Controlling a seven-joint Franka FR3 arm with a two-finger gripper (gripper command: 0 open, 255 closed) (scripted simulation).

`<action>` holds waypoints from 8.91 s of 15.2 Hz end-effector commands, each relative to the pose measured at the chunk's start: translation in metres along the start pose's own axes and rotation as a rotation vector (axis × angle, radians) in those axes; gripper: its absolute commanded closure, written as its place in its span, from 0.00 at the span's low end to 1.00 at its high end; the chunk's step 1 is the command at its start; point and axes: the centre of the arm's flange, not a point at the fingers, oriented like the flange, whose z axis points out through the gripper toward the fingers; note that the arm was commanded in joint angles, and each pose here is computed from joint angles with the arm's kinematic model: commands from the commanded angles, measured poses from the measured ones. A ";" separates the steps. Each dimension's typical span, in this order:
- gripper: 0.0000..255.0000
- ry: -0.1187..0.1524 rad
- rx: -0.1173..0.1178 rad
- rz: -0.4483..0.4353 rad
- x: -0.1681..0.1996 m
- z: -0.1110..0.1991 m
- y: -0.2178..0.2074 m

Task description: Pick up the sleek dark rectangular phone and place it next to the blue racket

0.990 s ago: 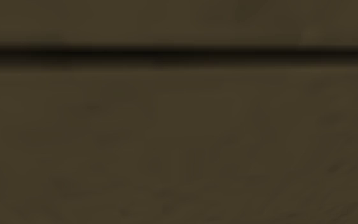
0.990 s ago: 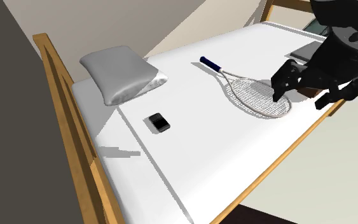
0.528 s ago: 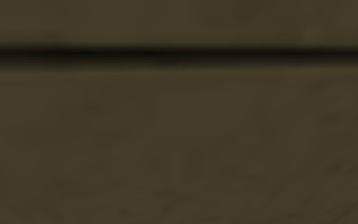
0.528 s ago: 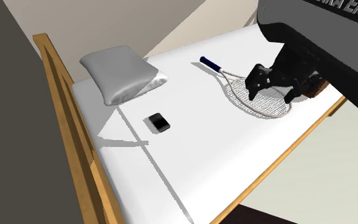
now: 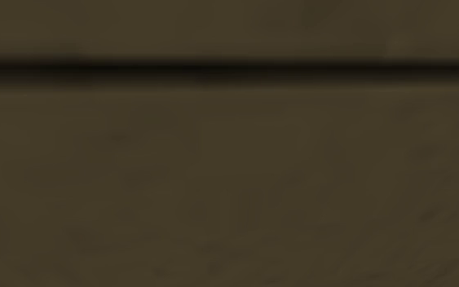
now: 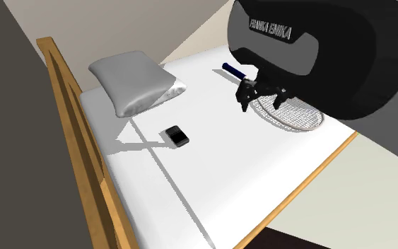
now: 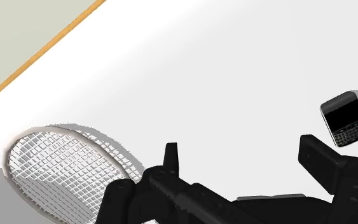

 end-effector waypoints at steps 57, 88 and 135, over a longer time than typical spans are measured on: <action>1.00 -0.102 0.017 -0.674 0.100 0.215 -0.258; 1.00 -0.102 0.017 -0.674 0.064 0.124 -0.079; 0.00 -0.102 0.017 -0.674 0.002 0.222 0.089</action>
